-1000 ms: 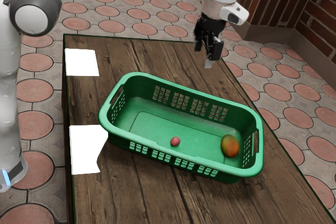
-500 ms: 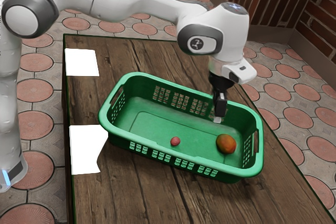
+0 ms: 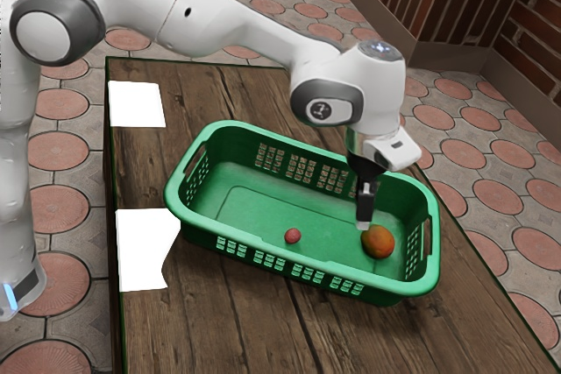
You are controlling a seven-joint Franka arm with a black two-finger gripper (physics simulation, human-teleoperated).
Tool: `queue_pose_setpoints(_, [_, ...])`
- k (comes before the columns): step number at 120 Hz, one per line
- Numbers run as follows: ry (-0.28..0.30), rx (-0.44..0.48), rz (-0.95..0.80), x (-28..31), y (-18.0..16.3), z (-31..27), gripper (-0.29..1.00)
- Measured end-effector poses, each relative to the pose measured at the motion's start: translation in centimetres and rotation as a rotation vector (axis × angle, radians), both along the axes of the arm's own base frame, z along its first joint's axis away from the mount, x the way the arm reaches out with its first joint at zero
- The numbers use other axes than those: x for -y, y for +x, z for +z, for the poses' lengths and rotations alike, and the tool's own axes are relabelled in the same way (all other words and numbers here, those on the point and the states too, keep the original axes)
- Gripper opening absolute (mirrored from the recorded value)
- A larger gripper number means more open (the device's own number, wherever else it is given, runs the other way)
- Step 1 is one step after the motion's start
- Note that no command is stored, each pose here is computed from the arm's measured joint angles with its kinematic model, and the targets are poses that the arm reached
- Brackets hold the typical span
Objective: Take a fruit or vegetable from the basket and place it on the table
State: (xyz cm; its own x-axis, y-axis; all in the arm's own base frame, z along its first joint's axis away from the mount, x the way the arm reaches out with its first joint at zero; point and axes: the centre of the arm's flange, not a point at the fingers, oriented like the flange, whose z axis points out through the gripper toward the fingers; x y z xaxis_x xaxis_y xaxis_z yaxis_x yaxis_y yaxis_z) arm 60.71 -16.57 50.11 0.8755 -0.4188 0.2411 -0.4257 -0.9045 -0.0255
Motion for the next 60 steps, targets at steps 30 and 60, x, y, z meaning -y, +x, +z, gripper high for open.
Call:
queue_pose_setpoints(30, [0.052, 0.048, -0.06, -0.7, 1.3, -1.6, 0.7])
queue_pose_setpoints(60, [0.056, 0.072, -0.111, -0.1, 2.5, -3.7, 0.7])
